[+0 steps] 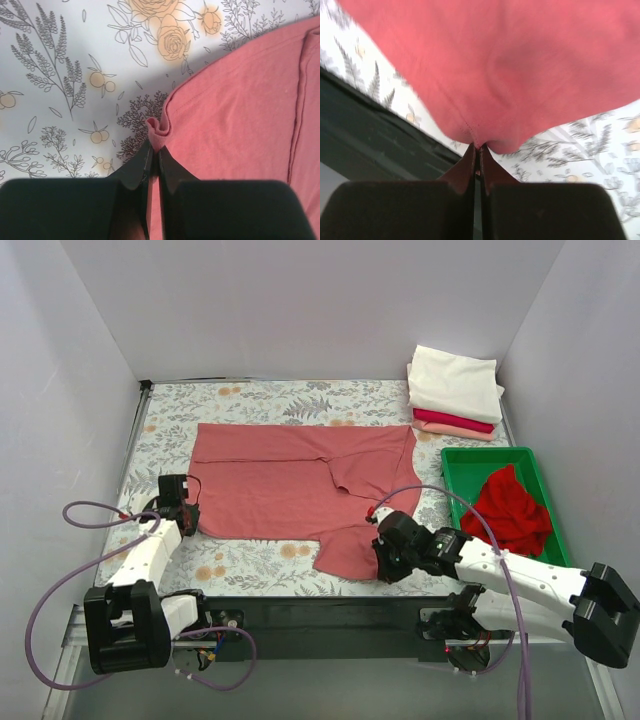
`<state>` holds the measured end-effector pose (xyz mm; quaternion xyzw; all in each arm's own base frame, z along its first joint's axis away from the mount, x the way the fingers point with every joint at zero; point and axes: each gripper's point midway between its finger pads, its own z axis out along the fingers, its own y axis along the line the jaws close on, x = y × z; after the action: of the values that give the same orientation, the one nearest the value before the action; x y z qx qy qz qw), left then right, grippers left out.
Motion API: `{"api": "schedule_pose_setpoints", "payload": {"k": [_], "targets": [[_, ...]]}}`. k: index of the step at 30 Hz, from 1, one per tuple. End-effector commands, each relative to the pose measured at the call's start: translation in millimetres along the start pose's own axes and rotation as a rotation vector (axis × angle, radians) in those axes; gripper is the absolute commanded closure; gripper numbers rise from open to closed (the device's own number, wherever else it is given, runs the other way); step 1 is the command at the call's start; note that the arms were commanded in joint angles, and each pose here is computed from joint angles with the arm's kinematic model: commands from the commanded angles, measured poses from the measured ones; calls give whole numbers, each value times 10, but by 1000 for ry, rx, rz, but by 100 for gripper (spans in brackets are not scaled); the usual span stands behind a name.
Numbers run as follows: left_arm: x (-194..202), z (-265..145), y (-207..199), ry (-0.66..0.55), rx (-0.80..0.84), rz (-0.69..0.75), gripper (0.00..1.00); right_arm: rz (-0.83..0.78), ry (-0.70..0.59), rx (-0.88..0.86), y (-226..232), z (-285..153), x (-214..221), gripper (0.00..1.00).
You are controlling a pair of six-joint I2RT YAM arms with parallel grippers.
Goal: Fold and stack the t-shirts
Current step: Fold the tshirt
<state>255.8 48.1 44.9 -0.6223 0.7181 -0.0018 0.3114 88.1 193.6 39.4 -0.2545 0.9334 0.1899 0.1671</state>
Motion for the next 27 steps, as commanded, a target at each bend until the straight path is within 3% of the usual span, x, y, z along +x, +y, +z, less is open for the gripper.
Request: {"api": "schedule_pose_setpoints", "payload": {"k": [1,8,27], "targets": [[-62,-75,-194,11,35,-22,100,31,-145,51,-83,-162,-579,99],[-1,-59,-444,74,80,26,100,51,-255,90,-337,-418,-1227,99],[-255,-57,-1187,50,162,80,100,59,-436,185,-815,-926,-2432,99]]}}
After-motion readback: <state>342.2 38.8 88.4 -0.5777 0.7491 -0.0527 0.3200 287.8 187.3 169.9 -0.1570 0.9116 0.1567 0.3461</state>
